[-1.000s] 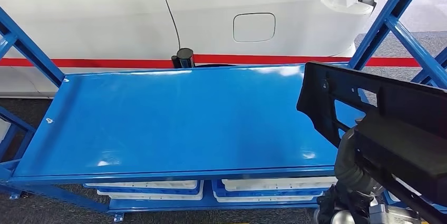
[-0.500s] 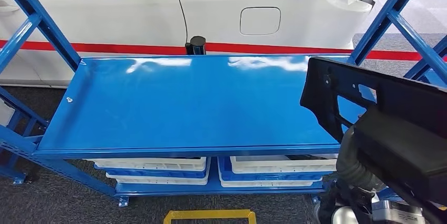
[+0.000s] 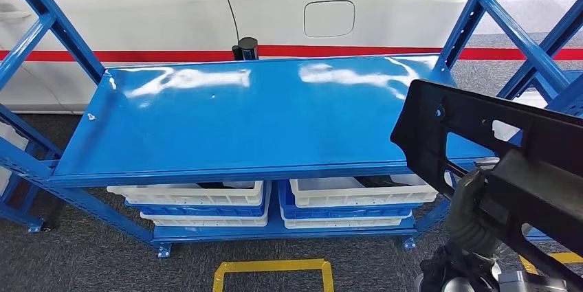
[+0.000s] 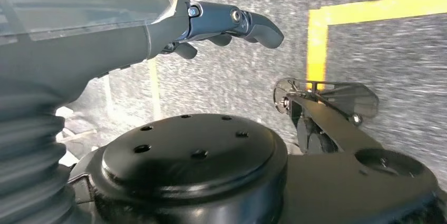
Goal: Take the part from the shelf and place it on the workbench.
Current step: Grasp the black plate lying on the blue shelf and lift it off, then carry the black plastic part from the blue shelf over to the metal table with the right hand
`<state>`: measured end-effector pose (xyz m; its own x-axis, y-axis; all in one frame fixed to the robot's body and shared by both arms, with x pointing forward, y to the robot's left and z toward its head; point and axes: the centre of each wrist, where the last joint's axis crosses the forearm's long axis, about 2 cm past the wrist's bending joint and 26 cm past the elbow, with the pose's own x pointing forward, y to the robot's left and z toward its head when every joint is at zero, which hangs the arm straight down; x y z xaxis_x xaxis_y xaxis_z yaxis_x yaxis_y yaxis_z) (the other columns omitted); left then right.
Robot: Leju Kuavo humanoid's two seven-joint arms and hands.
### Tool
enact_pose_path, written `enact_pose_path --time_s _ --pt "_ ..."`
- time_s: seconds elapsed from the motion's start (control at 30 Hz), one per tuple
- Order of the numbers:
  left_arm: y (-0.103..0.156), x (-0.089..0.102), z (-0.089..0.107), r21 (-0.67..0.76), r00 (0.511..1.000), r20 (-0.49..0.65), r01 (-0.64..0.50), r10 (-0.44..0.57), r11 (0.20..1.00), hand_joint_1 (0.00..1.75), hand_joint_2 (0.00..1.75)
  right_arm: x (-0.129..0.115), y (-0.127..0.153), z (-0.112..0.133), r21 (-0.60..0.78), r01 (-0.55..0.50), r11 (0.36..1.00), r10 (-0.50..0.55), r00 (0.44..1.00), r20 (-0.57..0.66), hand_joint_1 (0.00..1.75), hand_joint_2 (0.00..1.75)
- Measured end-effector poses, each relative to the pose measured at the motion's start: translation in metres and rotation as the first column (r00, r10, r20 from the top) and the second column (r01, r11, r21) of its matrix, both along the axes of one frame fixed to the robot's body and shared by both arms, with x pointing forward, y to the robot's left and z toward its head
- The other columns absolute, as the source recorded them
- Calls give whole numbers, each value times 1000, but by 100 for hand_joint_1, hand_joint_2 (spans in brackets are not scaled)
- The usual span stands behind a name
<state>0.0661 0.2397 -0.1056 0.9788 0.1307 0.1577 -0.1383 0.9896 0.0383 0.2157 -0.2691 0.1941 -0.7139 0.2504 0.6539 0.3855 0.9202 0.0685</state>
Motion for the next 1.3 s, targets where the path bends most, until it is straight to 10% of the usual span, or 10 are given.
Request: enact_pose_path --time_s 0.97,1.3 --pt "11 10 1 57 997 -44 -64 66 996 0 175 10 -1 -12 13 -157 988 157 987 -44 175 175" --pt "53 -13 -4 183 993 -93 -59 77 981 0 175 9 1 -22 56 -183 982 187 980 -74 175 175"
